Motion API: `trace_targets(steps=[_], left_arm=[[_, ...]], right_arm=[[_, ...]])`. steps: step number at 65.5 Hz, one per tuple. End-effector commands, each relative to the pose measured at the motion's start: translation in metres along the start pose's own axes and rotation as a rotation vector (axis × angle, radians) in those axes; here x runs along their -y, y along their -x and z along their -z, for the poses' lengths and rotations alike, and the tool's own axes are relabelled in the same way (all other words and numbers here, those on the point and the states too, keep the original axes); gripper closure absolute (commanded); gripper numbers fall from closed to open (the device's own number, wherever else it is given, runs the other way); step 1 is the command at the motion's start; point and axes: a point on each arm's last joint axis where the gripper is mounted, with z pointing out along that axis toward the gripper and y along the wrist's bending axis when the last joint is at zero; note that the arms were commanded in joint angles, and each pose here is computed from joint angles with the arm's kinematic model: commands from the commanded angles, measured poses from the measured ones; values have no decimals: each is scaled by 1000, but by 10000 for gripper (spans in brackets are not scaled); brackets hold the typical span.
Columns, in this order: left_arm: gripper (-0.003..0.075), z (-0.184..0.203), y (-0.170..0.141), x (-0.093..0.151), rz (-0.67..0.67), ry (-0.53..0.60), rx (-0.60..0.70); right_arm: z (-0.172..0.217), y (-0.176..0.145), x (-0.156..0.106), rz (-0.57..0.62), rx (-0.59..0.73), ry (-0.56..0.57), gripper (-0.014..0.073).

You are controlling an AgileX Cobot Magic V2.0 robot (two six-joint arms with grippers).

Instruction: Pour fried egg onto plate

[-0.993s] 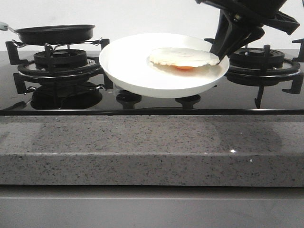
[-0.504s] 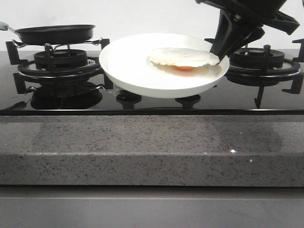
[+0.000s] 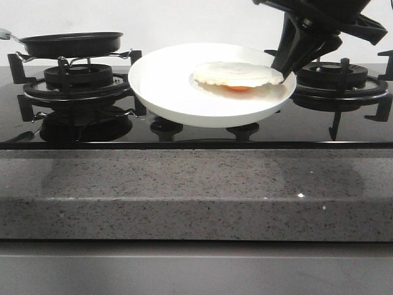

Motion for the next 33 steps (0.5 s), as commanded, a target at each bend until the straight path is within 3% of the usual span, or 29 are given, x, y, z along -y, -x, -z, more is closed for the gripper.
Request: trace_targets(steps=[1, 17, 33], left_arm=[[205, 23, -6, 4, 12, 54, 85], [205, 33, -56, 9, 1, 28, 77], [205, 36, -81, 8, 9, 15, 64]], right_arm=[[18, 11, -6, 14, 102, 17, 653], [18, 11, -6, 14, 102, 17, 653], [18, 11, -6, 14, 102, 17, 653]])
